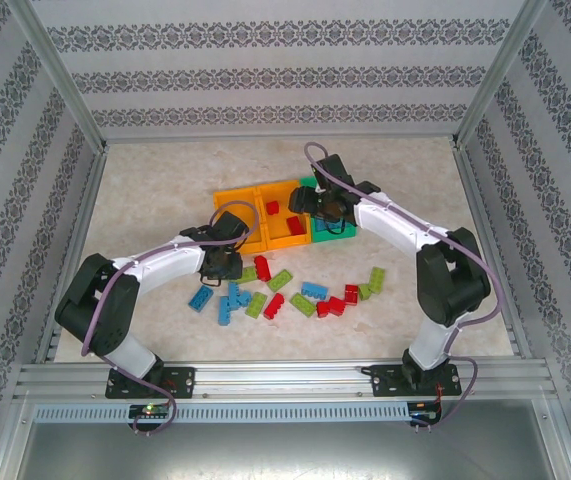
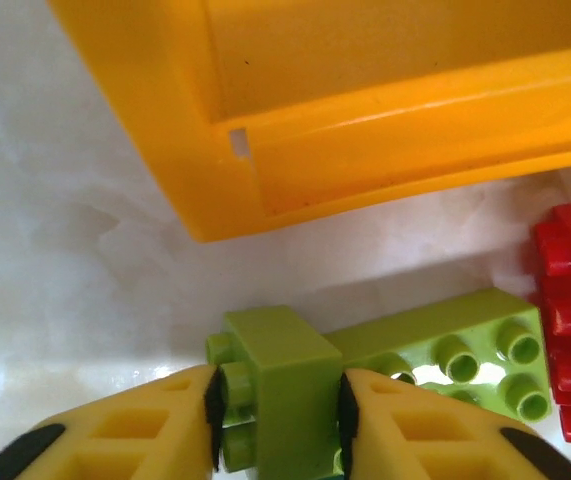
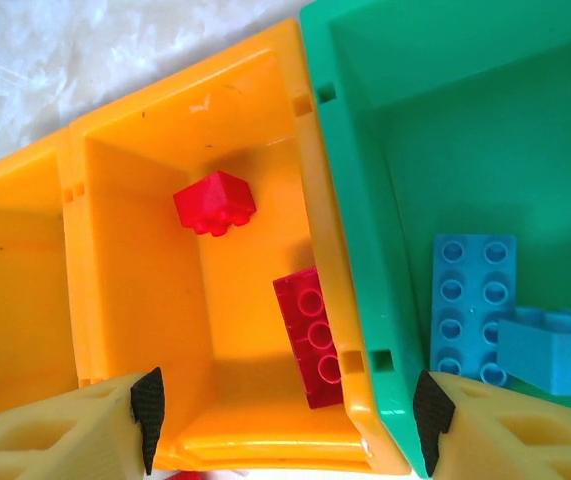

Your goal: Sort the legos into containers by color

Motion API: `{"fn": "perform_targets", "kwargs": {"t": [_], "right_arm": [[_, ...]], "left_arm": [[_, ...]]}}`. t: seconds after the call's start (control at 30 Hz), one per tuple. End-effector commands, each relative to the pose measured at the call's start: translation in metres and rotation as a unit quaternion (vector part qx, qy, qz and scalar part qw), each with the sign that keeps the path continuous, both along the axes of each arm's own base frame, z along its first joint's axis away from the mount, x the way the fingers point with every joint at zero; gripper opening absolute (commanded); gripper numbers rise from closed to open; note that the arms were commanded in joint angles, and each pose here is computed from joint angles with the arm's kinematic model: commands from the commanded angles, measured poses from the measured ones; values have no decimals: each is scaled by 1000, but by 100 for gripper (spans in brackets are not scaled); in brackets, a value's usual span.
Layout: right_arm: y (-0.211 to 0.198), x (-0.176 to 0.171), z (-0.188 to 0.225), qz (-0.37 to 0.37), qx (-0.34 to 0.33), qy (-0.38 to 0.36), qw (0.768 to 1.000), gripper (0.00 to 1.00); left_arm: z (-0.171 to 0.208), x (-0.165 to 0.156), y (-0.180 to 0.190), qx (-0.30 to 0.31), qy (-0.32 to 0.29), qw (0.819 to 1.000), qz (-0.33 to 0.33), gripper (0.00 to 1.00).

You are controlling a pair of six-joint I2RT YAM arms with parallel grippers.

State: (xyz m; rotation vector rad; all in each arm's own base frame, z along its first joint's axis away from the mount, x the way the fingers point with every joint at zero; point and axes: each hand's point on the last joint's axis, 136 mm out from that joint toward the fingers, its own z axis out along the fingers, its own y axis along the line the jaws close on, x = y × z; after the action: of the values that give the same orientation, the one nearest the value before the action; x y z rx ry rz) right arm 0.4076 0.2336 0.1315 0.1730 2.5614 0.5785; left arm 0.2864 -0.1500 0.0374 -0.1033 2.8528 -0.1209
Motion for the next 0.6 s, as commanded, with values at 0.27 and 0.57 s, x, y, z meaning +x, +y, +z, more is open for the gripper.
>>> {"fn": "perform_targets", "kwargs": {"t": [0.27, 0.57], "right_arm": [[-21, -10, -4, -15, -20, -1, 1000, 70], [-23, -12, -5, -14, -22, 1, 1000, 70]], "left_arm": [[-11, -8, 14, 25, 24, 999, 13, 22], [2, -10, 12, 13, 16, 1000, 10, 27]]}}
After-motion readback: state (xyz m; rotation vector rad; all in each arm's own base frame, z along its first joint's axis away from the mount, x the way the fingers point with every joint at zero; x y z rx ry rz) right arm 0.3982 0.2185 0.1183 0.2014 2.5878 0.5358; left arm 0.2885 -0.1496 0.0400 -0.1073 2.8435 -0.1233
